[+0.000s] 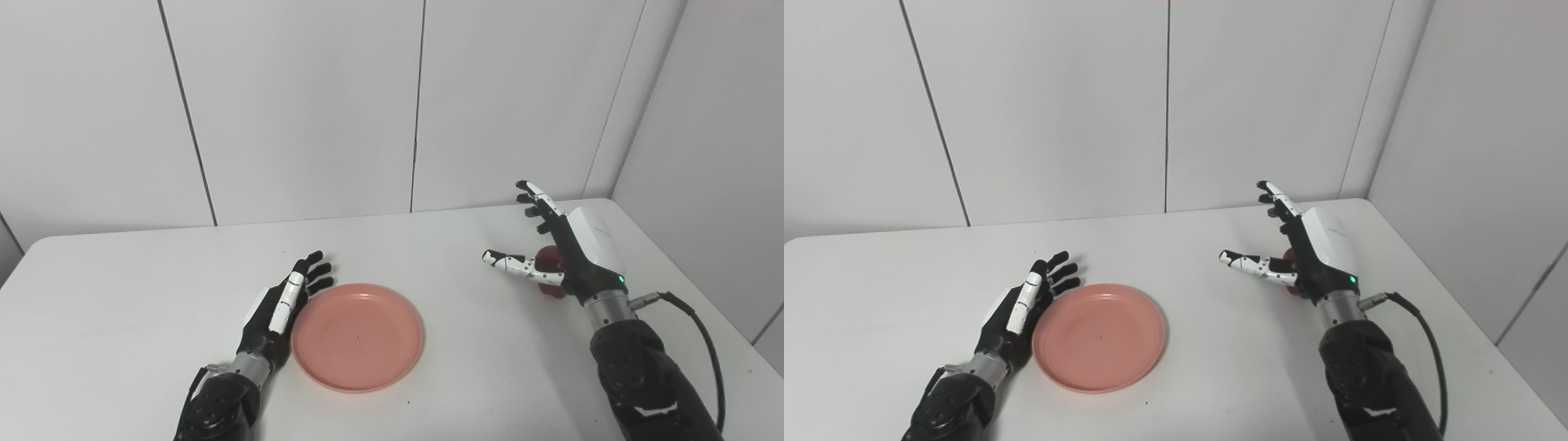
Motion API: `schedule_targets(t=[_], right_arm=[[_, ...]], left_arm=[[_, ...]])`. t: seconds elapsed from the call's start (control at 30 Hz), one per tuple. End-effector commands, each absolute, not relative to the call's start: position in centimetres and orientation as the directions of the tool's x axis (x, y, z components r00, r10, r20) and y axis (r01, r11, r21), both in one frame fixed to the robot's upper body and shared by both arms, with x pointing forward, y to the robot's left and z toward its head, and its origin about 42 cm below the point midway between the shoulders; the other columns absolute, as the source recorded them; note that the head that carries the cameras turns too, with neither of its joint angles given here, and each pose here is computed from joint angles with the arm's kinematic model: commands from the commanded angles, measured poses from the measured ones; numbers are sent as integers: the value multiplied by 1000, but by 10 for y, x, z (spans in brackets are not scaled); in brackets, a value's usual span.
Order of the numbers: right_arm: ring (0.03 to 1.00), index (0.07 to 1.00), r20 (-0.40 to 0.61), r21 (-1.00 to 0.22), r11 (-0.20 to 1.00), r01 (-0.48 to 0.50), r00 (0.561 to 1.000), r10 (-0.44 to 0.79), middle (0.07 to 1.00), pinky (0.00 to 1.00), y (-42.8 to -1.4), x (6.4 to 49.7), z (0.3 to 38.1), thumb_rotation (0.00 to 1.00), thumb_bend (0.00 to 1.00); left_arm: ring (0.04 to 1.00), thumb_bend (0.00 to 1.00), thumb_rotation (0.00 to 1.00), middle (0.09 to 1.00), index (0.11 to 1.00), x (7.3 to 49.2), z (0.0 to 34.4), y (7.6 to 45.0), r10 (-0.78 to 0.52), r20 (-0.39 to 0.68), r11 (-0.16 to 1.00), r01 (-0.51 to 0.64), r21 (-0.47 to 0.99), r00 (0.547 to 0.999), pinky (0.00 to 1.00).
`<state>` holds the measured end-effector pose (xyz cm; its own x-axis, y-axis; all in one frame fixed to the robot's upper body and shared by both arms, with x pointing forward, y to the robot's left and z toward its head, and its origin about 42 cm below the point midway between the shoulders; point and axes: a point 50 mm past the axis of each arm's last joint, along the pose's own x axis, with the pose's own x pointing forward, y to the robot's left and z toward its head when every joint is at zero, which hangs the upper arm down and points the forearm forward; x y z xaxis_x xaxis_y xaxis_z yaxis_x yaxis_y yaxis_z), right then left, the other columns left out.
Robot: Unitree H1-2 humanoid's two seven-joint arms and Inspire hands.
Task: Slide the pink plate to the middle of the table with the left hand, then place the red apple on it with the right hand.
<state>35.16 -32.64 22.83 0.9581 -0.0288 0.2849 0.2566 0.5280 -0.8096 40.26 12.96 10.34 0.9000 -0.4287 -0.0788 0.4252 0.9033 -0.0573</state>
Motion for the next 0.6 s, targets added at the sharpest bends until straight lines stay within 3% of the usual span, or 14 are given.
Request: schedule_targets(t=[0.0, 0.13, 0.4, 0.57], right_arm=[[749, 878, 392, -801, 488, 348, 920, -13, 809, 611, -334, 362, 257, 541, 1000], [731, 872, 396, -831, 425, 359, 918, -1, 804, 595, -343, 369, 259, 530, 1000], [771, 859, 392, -883, 289, 370, 920, 20, 801, 706, -358, 381, 260, 523, 997], [784, 840, 334, -918, 229, 324, 943, 6, 802, 758, -368, 388, 252, 522, 1000]], left_arm=[[875, 694, 953, 898, 894, 399, 90, 126, -451, -148, 892, 447, -59, 880, 786], [877, 696, 947, 901, 896, 399, 89, 126, -453, -148, 891, 449, -63, 879, 786], [882, 687, 950, 906, 899, 398, 89, 124, -458, -145, 889, 453, -66, 877, 812], [883, 695, 955, 910, 900, 398, 89, 125, -456, -148, 890, 452, -62, 878, 805]])
